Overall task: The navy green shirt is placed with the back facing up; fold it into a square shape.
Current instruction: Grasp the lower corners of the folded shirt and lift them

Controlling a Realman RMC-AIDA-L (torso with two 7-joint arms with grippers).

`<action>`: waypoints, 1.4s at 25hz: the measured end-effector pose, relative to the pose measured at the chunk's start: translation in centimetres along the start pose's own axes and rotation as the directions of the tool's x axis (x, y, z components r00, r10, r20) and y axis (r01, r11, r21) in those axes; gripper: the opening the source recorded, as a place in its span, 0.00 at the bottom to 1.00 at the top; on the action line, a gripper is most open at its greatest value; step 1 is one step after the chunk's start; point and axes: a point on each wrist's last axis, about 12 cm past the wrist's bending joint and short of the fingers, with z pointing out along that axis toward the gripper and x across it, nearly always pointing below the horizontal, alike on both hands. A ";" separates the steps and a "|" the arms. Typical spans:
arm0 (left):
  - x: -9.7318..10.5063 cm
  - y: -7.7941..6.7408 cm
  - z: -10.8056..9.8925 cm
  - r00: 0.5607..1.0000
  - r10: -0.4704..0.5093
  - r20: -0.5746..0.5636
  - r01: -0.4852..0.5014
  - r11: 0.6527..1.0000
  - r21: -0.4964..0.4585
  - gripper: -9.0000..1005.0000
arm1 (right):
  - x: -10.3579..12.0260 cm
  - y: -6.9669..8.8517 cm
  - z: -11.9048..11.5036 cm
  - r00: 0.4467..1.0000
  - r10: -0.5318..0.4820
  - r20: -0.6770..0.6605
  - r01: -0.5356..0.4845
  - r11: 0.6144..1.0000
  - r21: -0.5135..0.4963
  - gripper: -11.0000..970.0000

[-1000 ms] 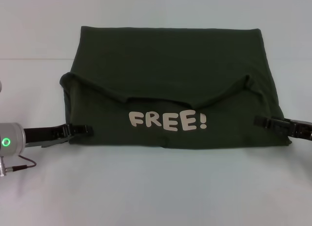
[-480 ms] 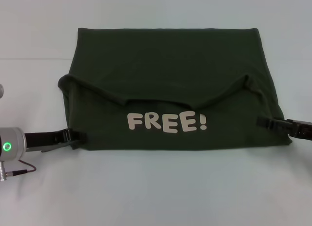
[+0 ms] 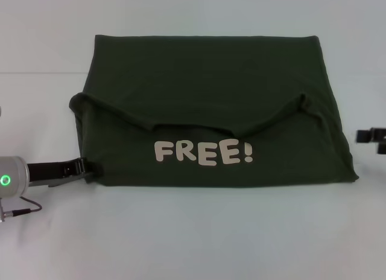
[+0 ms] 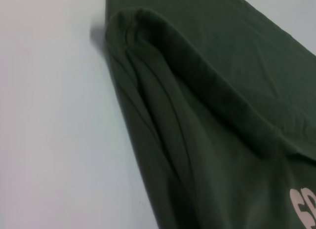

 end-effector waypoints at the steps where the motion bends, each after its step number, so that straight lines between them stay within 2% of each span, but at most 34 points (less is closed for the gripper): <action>1: -0.1 0.0 -0.1 1.000 0.000 0.003 0.000 1.000 0.000 0.08 | -0.8 0.0 -0.5 0.998 0.056 -0.024 -0.055 0.998 0.026 0.87; 4: -0.1 0.0 -0.1 1.000 0.005 0.007 -0.005 1.000 0.004 0.07 | -2.6 0.7 -0.9 0.984 0.142 -0.111 -0.134 0.988 0.073 0.87; 7: -0.1 -0.2 0.0 1.000 0.016 0.006 -0.016 1.000 0.009 0.07 | -3.8 1.9 0.2 0.976 0.121 -0.183 -0.096 0.986 0.137 0.86; 9: -0.1 -0.3 0.1 1.000 0.023 0.005 -0.023 1.000 0.012 0.07 | -4.6 2.8 1.7 0.972 0.088 -0.218 -0.050 0.984 0.173 0.86; 13: -0.1 -0.4 0.2 1.000 0.027 0.004 -0.028 0.999 0.016 0.07 | -4.6 4.0 5.1 0.964 0.042 -0.261 0.013 0.979 0.205 0.86; 18: 0.0 -0.4 0.1 1.000 0.025 0.003 -0.025 1.000 0.016 0.07 | -4.1 3.9 6.5 0.963 0.028 -0.269 0.036 0.972 0.231 0.85; 23: 0.1 -0.2 0.0 1.000 0.022 0.002 -0.022 1.000 0.015 0.07 | -3.9 3.4 6.8 0.966 0.025 -0.258 0.045 0.963 0.265 0.85; 35: -0.2 -0.4 0.1 1.000 0.025 0.008 -0.025 1.000 0.015 0.08 | -2.7 4.2 8.7 0.959 0.004 -0.282 0.069 0.967 0.246 0.83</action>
